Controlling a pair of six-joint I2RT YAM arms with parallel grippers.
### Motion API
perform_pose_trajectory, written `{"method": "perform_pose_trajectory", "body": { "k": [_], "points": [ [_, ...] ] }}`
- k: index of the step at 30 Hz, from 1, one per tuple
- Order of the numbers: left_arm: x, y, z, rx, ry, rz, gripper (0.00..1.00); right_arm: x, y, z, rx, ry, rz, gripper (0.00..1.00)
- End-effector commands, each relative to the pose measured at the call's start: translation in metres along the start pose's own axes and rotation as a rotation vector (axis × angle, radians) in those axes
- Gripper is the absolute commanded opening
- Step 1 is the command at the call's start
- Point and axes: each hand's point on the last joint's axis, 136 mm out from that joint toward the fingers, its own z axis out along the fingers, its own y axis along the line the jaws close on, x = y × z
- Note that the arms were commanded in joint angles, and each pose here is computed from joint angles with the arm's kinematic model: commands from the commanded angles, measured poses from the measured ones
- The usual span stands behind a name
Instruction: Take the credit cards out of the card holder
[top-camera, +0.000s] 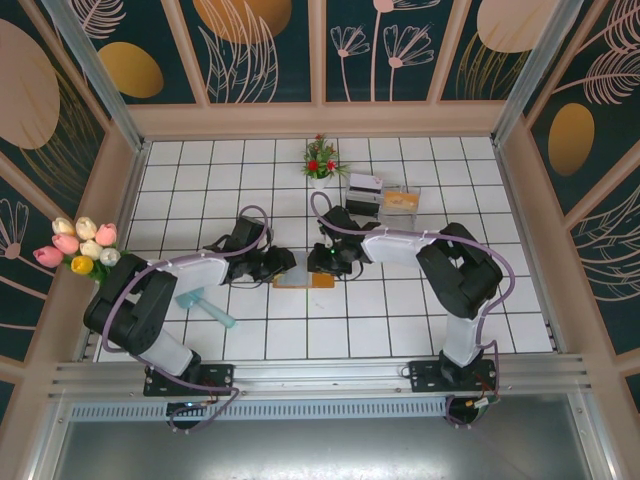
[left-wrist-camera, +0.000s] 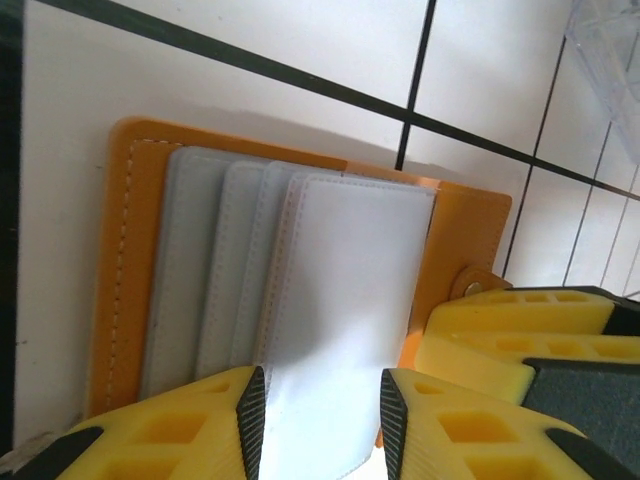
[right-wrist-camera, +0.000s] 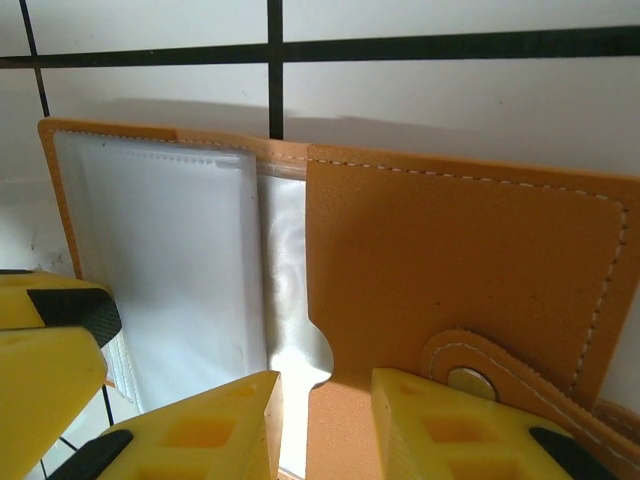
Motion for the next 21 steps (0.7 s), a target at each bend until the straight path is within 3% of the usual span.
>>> {"method": "perform_pose_trajectory", "body": {
  "k": [1,10,13,17,21],
  "points": [
    [0.011,-0.028,0.001,0.138,0.065,0.036,0.37,0.015,-0.015,0.010,0.017,0.051,0.015,0.30],
    [0.012,-0.046,-0.004,0.243,0.068,0.036,0.33,0.001,0.000,-0.009,-0.089,0.003,0.022,0.26],
    [0.003,-0.038,-0.008,0.160,0.015,0.052,0.33,0.000,0.000,-0.011,-0.090,-0.004,0.027,0.27],
    [-0.022,-0.015,-0.034,-0.040,-0.147,0.075,0.37,0.004,-0.011,-0.006,-0.050,0.007,0.038,0.27],
    [-0.025,-0.003,-0.046,-0.040,-0.178,0.052,0.45,0.007,-0.019,-0.002,-0.026,0.018,0.046,0.27]
  ]
}}
